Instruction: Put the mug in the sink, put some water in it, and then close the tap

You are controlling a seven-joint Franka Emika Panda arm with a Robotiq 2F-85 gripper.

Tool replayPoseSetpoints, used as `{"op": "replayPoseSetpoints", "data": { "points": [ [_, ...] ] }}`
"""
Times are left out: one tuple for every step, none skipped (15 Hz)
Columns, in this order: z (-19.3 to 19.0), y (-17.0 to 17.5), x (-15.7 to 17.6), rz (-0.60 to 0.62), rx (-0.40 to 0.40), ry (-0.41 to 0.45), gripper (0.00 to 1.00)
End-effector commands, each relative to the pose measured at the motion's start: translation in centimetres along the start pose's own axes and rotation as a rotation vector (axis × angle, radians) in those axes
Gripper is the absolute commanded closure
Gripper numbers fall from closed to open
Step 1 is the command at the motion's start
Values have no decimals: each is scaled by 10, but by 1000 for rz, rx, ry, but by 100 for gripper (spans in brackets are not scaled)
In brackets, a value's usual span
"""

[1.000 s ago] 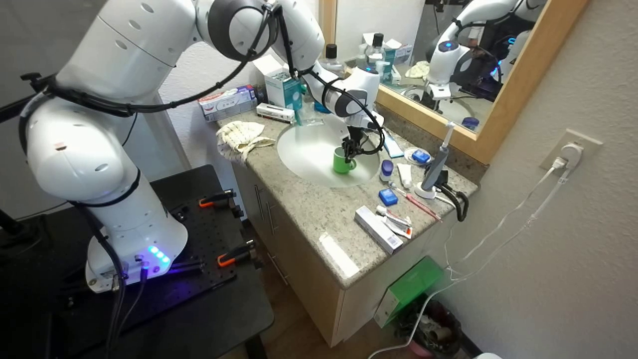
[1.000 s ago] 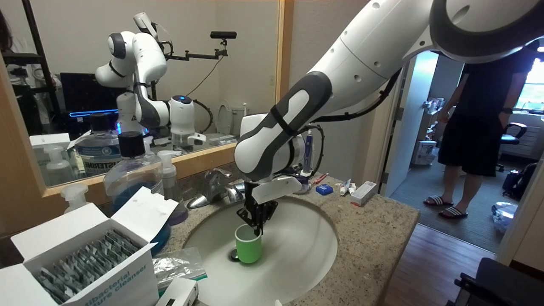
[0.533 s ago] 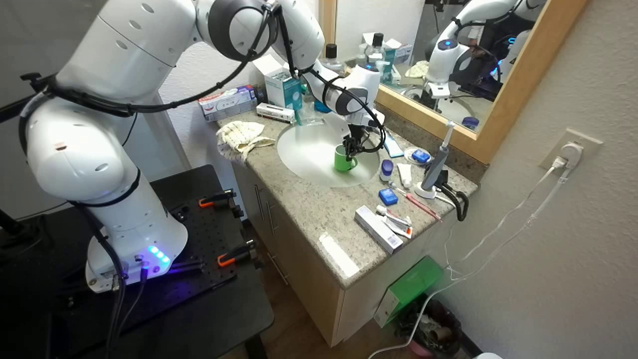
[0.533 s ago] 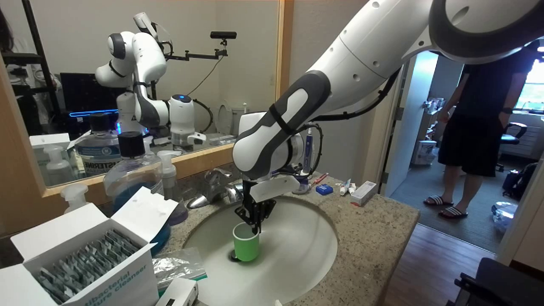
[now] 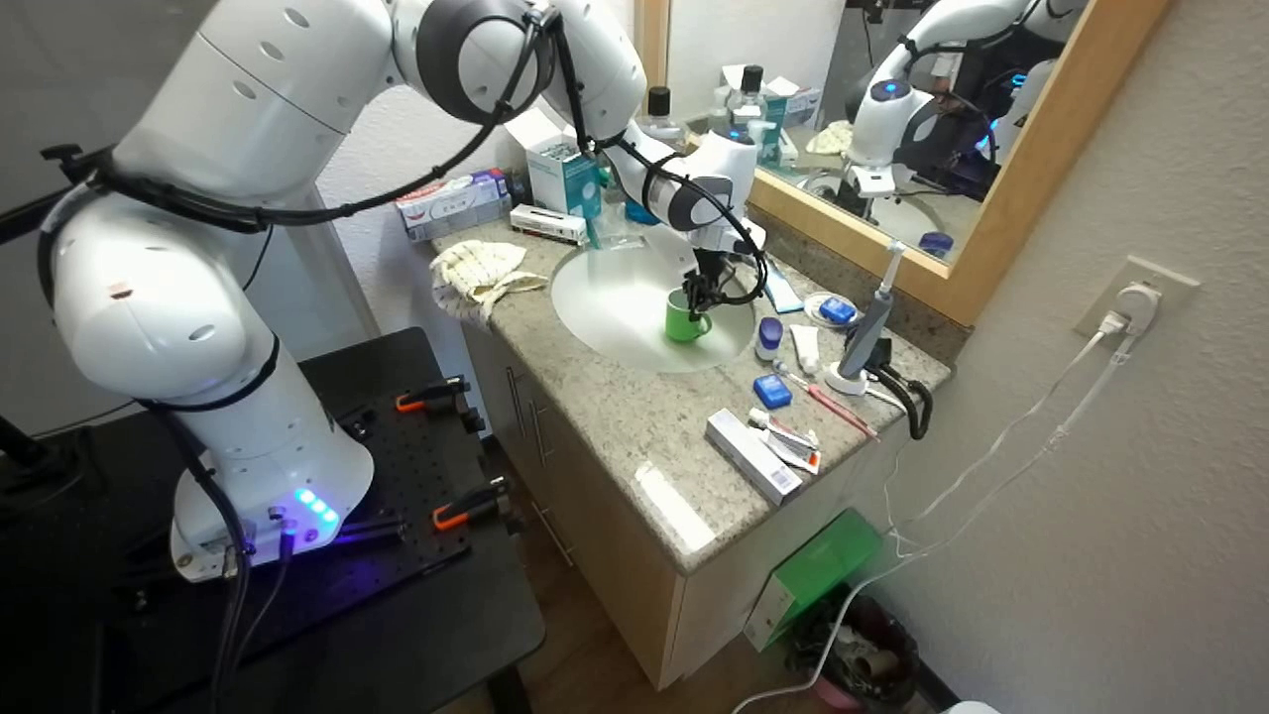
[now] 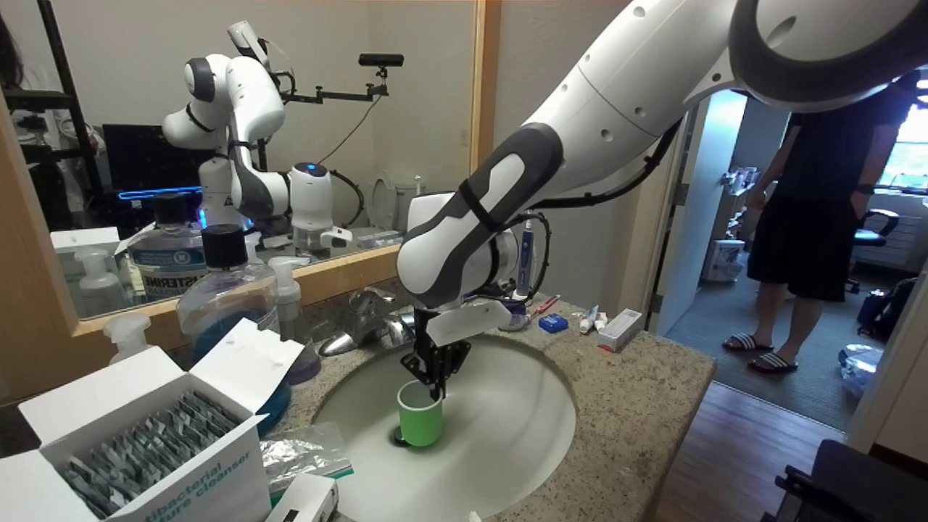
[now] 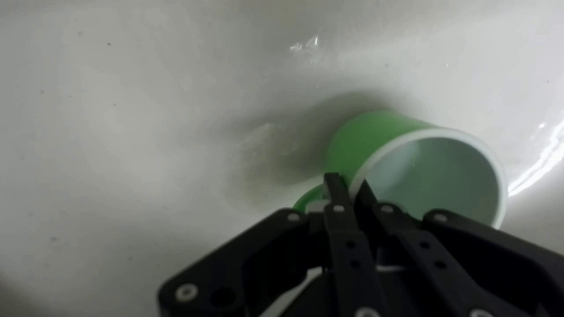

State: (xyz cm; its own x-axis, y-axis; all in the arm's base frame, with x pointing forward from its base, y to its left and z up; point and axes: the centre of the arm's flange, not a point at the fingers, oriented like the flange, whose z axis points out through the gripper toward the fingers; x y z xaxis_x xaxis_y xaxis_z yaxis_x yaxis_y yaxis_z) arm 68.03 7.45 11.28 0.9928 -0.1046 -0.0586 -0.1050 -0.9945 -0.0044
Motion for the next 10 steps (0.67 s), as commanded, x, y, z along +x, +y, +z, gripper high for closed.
{"op": "replayPoseSetpoints", "data": {
  "points": [
    [-5, -3, 7, 17, 4, -7, 88],
    [-4, -3, 7, 17, 4, -7, 78],
    [-4, -3, 7, 17, 3, -7, 76],
    [-4, -2, 7, 17, 4, -7, 71],
    [-5, -2, 7, 18, 5, -6, 73],
    [-5, -1, 8, 20, 8, -6, 75],
    [-5, -1, 8, 22, 8, -4, 85],
    [-5, -1, 8, 21, 7, -4, 84],
    [-6, -1, 7, 21, 7, -3, 85],
    [-7, 0, 7, 22, 9, -1, 94]
  ]
}}
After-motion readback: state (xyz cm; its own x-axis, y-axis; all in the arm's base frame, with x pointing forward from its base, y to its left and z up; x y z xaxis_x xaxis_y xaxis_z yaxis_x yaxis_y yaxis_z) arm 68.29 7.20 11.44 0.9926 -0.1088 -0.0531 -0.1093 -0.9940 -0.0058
